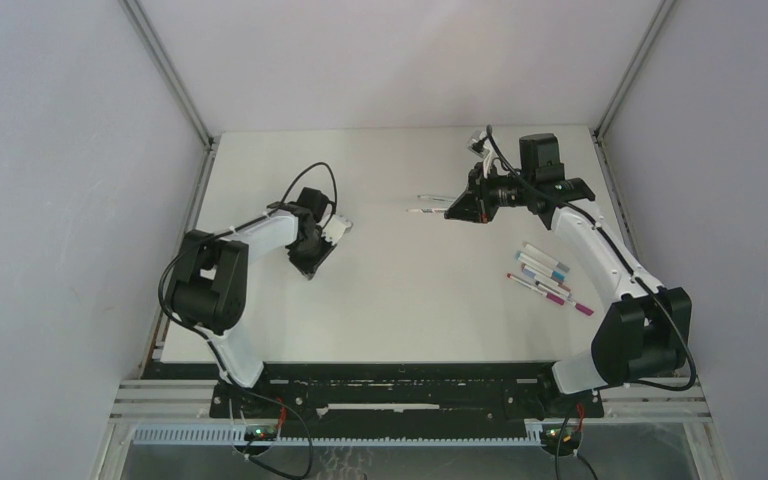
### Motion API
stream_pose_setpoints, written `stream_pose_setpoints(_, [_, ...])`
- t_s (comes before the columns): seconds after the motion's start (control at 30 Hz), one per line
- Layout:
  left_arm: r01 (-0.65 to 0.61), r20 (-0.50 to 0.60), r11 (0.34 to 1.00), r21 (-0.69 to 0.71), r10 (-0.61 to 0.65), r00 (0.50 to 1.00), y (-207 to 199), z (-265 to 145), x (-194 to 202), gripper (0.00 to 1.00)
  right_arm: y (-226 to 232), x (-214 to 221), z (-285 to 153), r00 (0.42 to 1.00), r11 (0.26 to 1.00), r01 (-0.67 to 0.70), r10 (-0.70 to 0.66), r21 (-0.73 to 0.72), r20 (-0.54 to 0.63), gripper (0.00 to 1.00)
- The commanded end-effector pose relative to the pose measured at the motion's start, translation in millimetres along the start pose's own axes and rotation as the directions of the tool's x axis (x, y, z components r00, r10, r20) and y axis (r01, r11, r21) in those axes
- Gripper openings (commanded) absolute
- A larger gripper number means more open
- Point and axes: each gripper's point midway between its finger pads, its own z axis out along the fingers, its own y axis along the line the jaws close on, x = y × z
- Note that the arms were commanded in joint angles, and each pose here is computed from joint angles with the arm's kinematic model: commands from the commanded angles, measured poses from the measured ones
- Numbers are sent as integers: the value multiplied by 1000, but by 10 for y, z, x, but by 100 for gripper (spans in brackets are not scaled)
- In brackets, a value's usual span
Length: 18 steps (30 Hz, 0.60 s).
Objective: Open the pen caps
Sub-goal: Place the pen cap at the center of the board.
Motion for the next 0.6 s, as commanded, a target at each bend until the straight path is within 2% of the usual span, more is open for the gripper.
stream_pose_setpoints(0.0, [22, 32, 1000, -4, -22, 999, 54, -61, -129, 25, -29, -80, -9, 1000, 1000, 18, -19, 10, 25, 0])
stream_pose_setpoints(0.1, [23, 31, 1000, -4, -23, 999, 56, -61, -123, 31, -28, -80, -9, 1000, 1000, 17, -18, 9, 25, 0])
stream_pose_setpoints(0.37, [28, 40, 1000, -12, -27, 999, 71, -90, -141, 36, -64, -78, 5, 1000, 1000, 5, -5, 21, 24, 0])
stream_pose_setpoints(0.57, [29, 99, 999, -34, -26, 995, 111, -250, -222, 48, -187, -32, 60, 998, 998, -58, 57, 37, 18, 0])
